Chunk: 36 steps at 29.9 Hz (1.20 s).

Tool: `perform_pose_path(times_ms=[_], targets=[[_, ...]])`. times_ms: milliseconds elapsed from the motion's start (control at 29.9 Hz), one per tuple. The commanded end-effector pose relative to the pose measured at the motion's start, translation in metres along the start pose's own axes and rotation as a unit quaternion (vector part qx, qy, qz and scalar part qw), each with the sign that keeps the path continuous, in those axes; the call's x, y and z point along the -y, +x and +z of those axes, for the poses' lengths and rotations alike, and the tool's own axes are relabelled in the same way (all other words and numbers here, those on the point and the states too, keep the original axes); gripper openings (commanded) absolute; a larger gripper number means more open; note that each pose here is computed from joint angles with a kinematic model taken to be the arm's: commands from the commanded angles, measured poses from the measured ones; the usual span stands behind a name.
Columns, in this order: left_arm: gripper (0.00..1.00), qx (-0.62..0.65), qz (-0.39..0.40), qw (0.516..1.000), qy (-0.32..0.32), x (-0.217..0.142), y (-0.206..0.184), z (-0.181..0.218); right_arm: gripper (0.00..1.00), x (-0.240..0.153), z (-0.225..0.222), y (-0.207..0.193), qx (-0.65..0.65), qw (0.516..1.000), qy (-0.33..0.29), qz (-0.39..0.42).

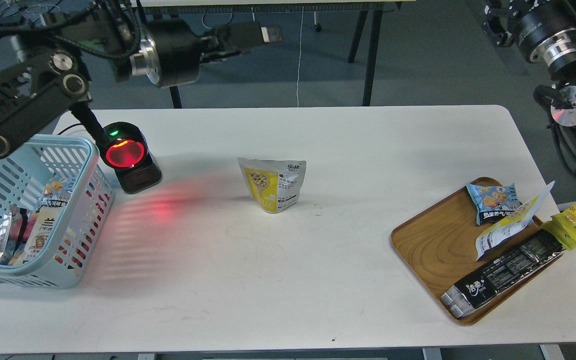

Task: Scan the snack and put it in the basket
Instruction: 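Retract the right arm and swing the left arm toward the bag, then grasp the yellow snack bag with the left gripper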

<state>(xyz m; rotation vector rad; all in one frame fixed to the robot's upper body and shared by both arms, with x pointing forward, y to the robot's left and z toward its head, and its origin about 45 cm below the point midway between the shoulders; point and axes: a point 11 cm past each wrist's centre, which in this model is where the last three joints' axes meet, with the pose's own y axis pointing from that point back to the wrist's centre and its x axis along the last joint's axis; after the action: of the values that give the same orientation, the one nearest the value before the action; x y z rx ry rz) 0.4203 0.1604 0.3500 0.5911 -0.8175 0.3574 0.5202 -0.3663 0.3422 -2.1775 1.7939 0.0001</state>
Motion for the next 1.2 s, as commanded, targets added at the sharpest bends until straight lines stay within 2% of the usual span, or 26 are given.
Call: perform_pose_path(times_ms=[0, 167, 301, 367, 568, 635, 702, 869, 1169], targets=[[0.95, 0.103, -0.052, 0.993, 0.020, 0.010, -0.036, 0.004, 0.97, -0.006, 0.005, 0.008, 0.040, 0.999, 0.015, 0.018], [0.94, 0.271, -0.115, 0.955, 0.035, 0.035, -0.074, 0.010, 0.97, -0.011, 0.008, 0.010, 0.066, 0.997, 0.023, 0.022], [0.93, 0.366, -0.136, 0.920, 0.045, 0.049, -0.085, 0.008, 0.97, -0.007, 0.014, 0.000, 0.073, 0.997, 0.021, 0.014], [0.93, 0.366, -0.146, 0.917, 0.055, 0.052, -0.092, -0.002, 0.97, -0.004, 0.015, -0.007, 0.076, 0.997, 0.020, 0.006], [0.82, 0.357, -0.171, 0.916, 0.070, 0.051, -0.104, -0.020, 0.97, -0.002, 0.019, -0.025, 0.094, 0.995, 0.016, -0.021], [0.75, 0.356, -0.174, 0.915, 0.073, 0.049, -0.106, -0.023, 0.97, -0.007, 0.028, -0.027, 0.100, 0.995, 0.007, -0.024], [0.59, 0.352, -0.178, 0.916, 0.071, 0.049, -0.106, -0.025, 0.97, -0.010, 0.033, -0.030, 0.108, 0.994, 0.003, -0.027], [0.34, 0.342, -0.188, 0.918, 0.063, 0.047, -0.110, -0.030, 0.97, -0.009, 0.028, -0.030, 0.118, 0.993, 0.013, -0.027], [0.07, 0.332, -0.196, 0.921, 0.065, 0.044, -0.115, -0.038, 0.97, -0.010, 0.015, -0.028, 0.118, 0.992, 0.021, -0.037]])
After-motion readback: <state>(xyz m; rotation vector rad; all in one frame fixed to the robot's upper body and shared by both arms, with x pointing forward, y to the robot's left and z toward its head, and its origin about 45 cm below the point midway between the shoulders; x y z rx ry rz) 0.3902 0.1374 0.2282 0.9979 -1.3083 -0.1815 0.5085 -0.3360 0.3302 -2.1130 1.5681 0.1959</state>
